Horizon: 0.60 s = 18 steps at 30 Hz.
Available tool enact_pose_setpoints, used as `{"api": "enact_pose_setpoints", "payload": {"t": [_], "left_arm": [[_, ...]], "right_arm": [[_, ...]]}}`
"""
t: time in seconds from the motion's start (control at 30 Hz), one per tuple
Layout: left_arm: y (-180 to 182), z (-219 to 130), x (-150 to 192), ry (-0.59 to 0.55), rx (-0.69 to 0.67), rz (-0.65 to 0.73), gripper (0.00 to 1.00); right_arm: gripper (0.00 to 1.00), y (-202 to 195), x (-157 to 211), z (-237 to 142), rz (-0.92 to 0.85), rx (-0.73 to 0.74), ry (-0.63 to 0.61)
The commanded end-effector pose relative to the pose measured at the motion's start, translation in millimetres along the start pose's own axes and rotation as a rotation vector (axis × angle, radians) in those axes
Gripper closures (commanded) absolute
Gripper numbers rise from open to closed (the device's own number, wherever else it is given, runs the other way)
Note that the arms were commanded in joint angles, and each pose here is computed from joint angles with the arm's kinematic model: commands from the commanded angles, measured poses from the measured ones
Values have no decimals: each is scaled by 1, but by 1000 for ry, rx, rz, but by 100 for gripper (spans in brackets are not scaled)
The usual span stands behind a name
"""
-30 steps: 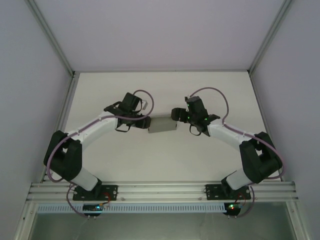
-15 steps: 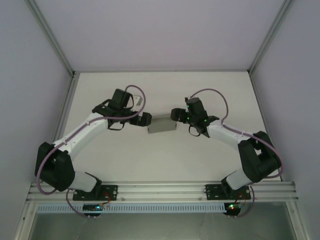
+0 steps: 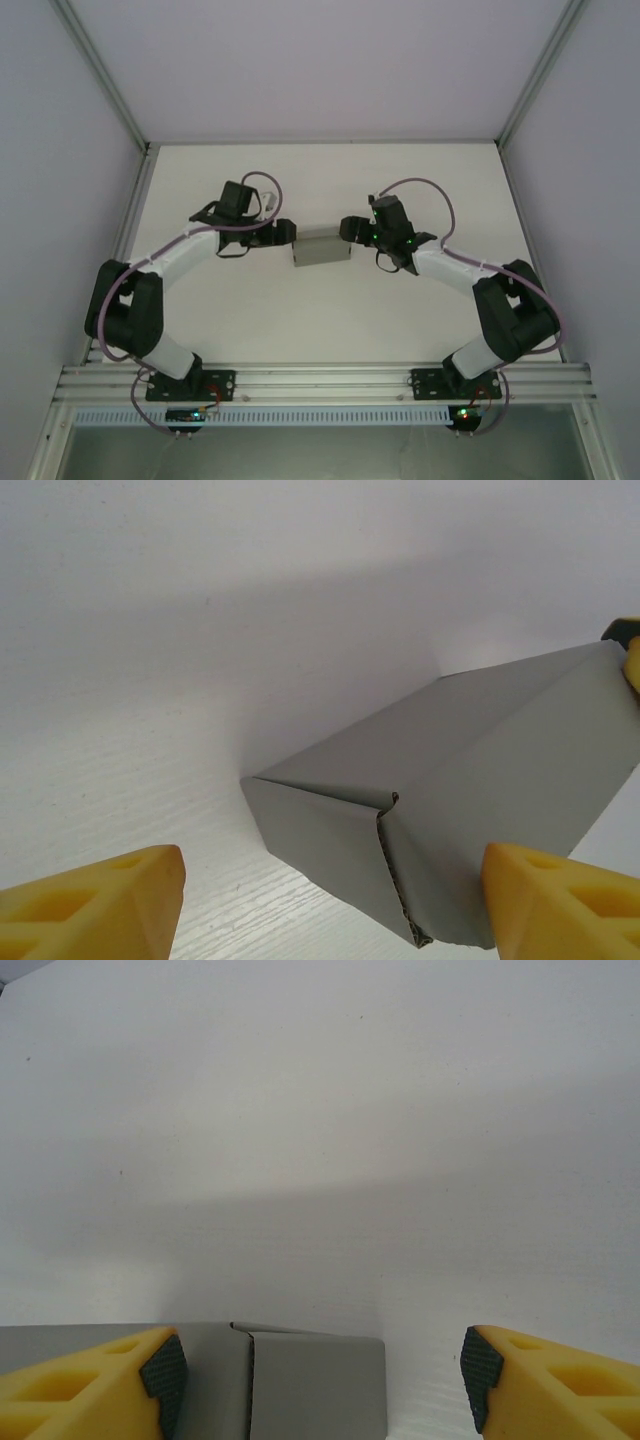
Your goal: Assemble paper box
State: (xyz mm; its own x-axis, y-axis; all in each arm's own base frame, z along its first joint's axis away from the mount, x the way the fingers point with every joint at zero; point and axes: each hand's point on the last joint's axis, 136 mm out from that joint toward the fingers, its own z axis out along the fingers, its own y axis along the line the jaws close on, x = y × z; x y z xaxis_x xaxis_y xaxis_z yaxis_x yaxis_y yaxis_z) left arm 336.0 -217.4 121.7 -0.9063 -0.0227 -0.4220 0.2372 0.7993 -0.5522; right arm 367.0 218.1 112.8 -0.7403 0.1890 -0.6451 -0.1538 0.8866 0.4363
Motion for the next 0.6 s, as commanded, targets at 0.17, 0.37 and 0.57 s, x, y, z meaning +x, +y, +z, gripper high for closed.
{"api": "enact_pose_setpoints", "payload": {"t": [0.17,0.37,0.57], "left_arm": [[18,22,30,61,50,-107,40],[34,37,52,98,61,-174,59],[47,55,80,166,74,-228,89]], "right_arm": [[28,-55,93,6,0,176,294],[39,-62,109,13,-42,156,304],[73,-65,134,19,-86,75,322]]}}
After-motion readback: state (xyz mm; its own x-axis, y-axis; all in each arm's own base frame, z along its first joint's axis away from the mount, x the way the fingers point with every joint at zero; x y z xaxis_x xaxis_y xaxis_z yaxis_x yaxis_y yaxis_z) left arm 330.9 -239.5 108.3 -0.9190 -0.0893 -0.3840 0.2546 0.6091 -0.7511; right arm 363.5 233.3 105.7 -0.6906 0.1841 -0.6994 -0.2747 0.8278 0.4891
